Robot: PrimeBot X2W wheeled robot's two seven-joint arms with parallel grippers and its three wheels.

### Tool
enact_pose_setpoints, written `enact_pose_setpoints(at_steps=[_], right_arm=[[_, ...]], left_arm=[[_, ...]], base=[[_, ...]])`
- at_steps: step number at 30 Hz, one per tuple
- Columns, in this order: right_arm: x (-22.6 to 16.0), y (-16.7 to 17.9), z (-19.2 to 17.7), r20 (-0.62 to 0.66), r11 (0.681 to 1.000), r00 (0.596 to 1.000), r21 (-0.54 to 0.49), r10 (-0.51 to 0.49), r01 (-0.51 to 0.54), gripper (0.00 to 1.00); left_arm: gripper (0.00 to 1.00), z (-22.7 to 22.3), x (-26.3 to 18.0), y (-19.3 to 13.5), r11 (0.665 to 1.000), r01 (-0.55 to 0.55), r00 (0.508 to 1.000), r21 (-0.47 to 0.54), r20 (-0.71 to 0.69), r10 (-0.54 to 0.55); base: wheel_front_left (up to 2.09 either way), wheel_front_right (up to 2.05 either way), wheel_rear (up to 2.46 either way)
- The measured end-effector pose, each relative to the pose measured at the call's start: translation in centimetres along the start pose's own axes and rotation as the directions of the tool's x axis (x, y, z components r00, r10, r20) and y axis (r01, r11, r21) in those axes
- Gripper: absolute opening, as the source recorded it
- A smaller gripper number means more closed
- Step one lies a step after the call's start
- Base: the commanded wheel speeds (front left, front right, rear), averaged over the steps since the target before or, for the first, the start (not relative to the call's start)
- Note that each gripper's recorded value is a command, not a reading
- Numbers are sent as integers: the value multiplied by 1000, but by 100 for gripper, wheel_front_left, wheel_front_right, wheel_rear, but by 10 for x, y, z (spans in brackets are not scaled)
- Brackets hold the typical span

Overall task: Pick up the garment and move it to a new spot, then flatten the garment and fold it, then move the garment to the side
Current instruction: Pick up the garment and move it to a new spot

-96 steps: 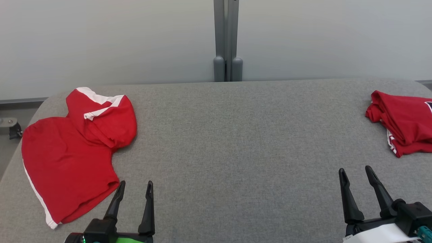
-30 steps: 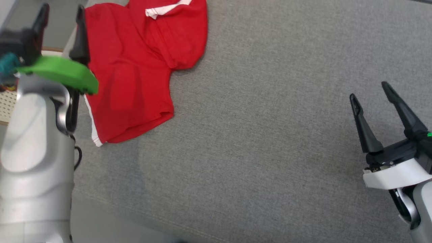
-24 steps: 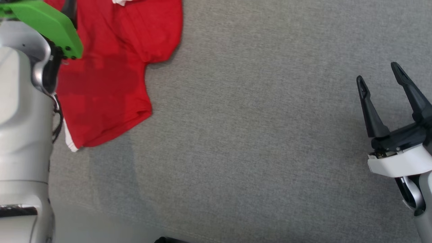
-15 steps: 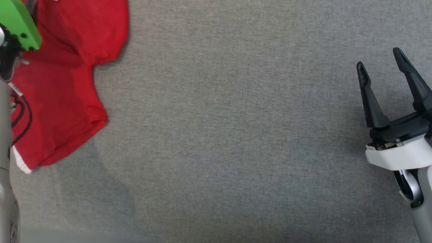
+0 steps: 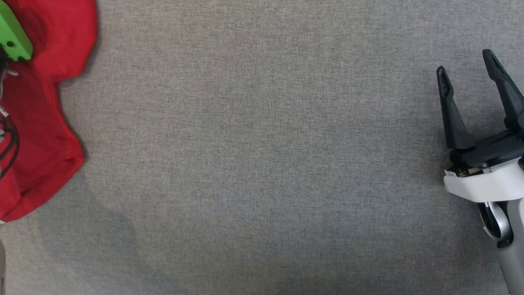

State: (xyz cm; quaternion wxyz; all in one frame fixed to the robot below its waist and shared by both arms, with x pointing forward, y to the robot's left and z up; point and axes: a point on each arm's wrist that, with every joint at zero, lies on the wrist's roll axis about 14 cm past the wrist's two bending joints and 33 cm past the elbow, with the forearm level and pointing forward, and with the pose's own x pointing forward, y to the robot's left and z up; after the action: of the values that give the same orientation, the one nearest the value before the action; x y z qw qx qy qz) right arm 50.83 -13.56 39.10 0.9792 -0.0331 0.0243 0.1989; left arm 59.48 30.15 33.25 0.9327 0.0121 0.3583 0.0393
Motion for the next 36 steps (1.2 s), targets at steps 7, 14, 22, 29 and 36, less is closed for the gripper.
enact_pose_setpoints(at_steps=[7, 14, 22, 29, 36], right_arm=[[-2, 7, 18, 28, 1000, 1000, 7, 4, -4, 100], [-14, 18, 52, 85, 999, 996, 41, -17, 14, 100], [-46, 26, 100, 167, 996, 983, 68, -74, 63, 100], [-89, 19, 135, 231, 988, 961, 74, -152, 139, 100], [-139, -3, 151, 256, 963, 928, 69, -271, 262, 100]], left_arm=[[0, 39, -27, -23, 995, 78, 974, 56, 208, -88], [0, 115, -91, -28, 982, 96, 858, 164, 487, -165], [0, 175, -182, -62, 947, 174, 686, 272, 656, -314], [0, 208, -254, -129, 875, 299, 529, 382, 697, -485], [0, 207, -296, -222, 742, 457, 388, 491, 640, -663]], base=[[0, 0, 0], [0, 0, 0], [0, 0, 0], [0, 0, 0], [0, 0, 0]])
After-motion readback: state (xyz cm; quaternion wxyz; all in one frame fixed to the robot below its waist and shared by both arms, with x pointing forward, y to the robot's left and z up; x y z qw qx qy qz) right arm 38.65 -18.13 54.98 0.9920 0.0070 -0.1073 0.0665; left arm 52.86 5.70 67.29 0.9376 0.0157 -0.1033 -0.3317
